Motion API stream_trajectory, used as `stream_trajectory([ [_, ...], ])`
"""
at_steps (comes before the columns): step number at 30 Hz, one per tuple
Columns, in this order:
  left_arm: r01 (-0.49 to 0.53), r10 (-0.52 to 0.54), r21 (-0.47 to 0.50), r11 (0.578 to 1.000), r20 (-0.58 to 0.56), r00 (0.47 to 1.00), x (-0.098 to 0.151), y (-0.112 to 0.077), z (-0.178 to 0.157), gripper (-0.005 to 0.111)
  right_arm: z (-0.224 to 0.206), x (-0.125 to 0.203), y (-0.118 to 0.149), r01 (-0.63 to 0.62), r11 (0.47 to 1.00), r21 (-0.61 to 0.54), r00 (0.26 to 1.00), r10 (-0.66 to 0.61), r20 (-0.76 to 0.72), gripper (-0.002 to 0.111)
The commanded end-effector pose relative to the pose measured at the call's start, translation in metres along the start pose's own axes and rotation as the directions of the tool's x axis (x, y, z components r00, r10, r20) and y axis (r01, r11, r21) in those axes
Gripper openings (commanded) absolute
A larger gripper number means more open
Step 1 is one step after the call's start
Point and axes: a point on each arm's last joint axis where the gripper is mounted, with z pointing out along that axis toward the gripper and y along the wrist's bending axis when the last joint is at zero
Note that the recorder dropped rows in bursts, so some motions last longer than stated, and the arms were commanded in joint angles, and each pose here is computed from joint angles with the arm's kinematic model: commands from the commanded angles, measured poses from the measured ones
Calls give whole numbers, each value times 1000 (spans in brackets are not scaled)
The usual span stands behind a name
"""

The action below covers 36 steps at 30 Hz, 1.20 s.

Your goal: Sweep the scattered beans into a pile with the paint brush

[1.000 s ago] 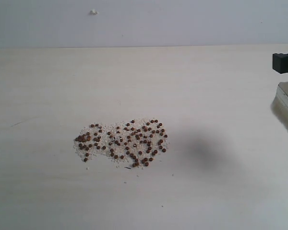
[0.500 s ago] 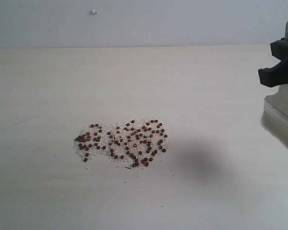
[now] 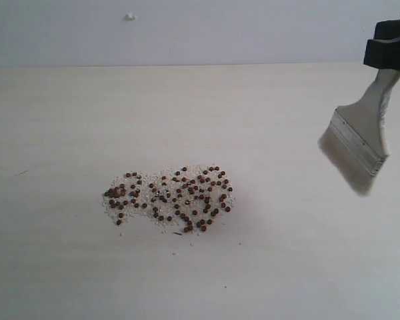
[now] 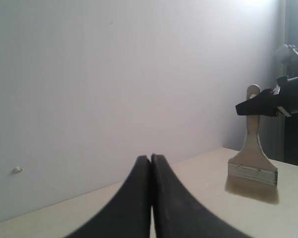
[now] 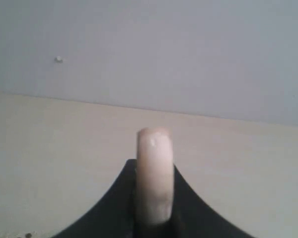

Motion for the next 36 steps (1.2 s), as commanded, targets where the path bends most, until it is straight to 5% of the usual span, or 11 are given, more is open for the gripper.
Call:
stream_trajectory([
  [1,10,-10,1,1000,7,1000,0,0,-1,0,0,0,-12,-27,998,55,1000,27,3,0],
  [14,10,-10,1,1000,7,1000,0,0,-1,0,-5,12,-19,-41,998,44,999,39,27,0],
  [21,10,-10,1,1000,7,1000,0,0,-1,0,-52,46,-18,-158,987,17,954,148,262,0],
  [27,10,-10,1,1000,7,1000,0,0,-1,0,-37,83,-21,-207,978,-4,944,201,261,0],
  [36,10,-10,1,1000,7,1000,0,0,-1,0,0,74,-2,-235,963,-131,933,261,248,0],
])
